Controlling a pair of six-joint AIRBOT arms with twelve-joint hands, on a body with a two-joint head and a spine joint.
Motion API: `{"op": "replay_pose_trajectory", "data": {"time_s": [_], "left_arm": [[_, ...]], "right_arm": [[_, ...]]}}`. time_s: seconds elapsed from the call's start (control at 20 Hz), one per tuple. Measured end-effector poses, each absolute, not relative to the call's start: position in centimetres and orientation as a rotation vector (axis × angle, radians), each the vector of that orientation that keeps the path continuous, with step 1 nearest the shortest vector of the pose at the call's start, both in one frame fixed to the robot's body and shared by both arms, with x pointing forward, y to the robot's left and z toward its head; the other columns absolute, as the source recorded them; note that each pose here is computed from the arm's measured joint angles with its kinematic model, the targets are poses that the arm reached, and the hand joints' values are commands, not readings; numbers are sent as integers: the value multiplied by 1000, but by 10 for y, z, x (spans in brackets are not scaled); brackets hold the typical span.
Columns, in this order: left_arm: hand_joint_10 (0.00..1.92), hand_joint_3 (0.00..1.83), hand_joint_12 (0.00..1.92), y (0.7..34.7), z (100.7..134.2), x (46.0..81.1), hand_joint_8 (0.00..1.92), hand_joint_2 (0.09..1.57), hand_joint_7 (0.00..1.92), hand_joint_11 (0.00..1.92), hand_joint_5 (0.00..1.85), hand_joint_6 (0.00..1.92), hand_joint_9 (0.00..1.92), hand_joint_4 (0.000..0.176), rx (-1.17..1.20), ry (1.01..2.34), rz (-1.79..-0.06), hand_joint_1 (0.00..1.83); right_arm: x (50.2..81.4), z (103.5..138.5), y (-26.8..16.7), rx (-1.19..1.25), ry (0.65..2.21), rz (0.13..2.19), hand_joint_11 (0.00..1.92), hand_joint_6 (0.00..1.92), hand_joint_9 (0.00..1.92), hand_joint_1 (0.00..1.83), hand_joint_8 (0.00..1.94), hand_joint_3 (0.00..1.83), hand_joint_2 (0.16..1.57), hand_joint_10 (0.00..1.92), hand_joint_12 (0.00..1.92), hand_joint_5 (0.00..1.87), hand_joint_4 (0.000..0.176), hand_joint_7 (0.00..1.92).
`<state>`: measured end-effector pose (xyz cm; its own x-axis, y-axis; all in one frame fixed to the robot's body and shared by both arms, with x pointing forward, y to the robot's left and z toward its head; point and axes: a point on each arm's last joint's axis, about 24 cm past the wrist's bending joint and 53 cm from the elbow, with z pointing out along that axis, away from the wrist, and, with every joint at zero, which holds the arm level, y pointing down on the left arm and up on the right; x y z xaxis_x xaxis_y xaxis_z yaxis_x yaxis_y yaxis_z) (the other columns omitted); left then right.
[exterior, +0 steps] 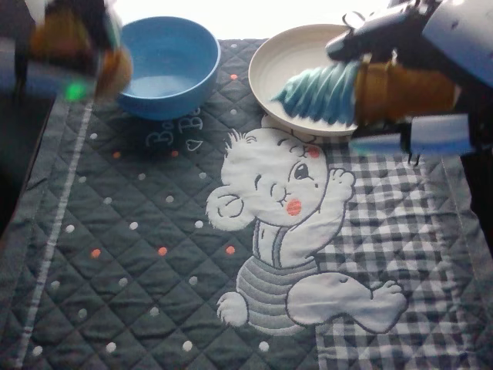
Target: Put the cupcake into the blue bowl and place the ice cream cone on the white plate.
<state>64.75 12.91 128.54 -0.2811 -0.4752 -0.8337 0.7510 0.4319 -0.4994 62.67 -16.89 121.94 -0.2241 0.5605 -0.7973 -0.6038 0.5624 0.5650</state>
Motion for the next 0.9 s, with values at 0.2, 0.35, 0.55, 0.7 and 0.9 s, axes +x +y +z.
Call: {"op": "replay_pose_trajectory", "data": {"time_s": [0.2, 0.35, 0.55, 0.7, 0.9], "left_arm": [[868, 0, 1197, 129, 1310, 684, 664, 1020, 1216, 936, 1242, 183, 1199, 0, 217, 1367, -1140, 1389], [920, 3, 860, 134, 1294, 719, 453, 1036, 1224, 915, 1021, 844, 1117, 0, 159, 1445, -1050, 1399], [984, 0, 1034, 139, 1274, 753, 503, 1036, 1212, 873, 1071, 723, 1088, 0, 88, 1530, -961, 1398], [1045, 1, 1151, 128, 1259, 763, 561, 1046, 1181, 944, 1039, 689, 1087, 0, 76, 1577, -942, 1397], [989, 0, 1113, 111, 1249, 768, 545, 1042, 1188, 917, 1033, 723, 1112, 0, 97, 1606, -934, 1398]], "right_arm": [[665, 1231, -177, 5, 1413, 1020, 1078, 840, 1208, 1278, 958, 0, 1094, 1047, 1504, 933, 0, 1138], [698, 1232, -161, 4, 1434, 986, 1090, 748, 1237, 1285, 879, 0, 1070, 1022, 1501, 998, 0, 1182], [724, 1198, -153, 20, 1560, 927, 1177, 859, 1242, 1179, 750, 0, 1082, 1245, 1630, 1048, 0, 1258], [733, 1190, -156, 42, 1589, 908, 1214, 833, 1245, 1182, 1002, 1, 1075, 1421, 1737, 1062, 0, 1201], [742, 1192, -166, 82, 1582, 895, 1123, 882, 1177, 1174, 852, 0, 1090, 1254, 1611, 1031, 0, 1145]]}}
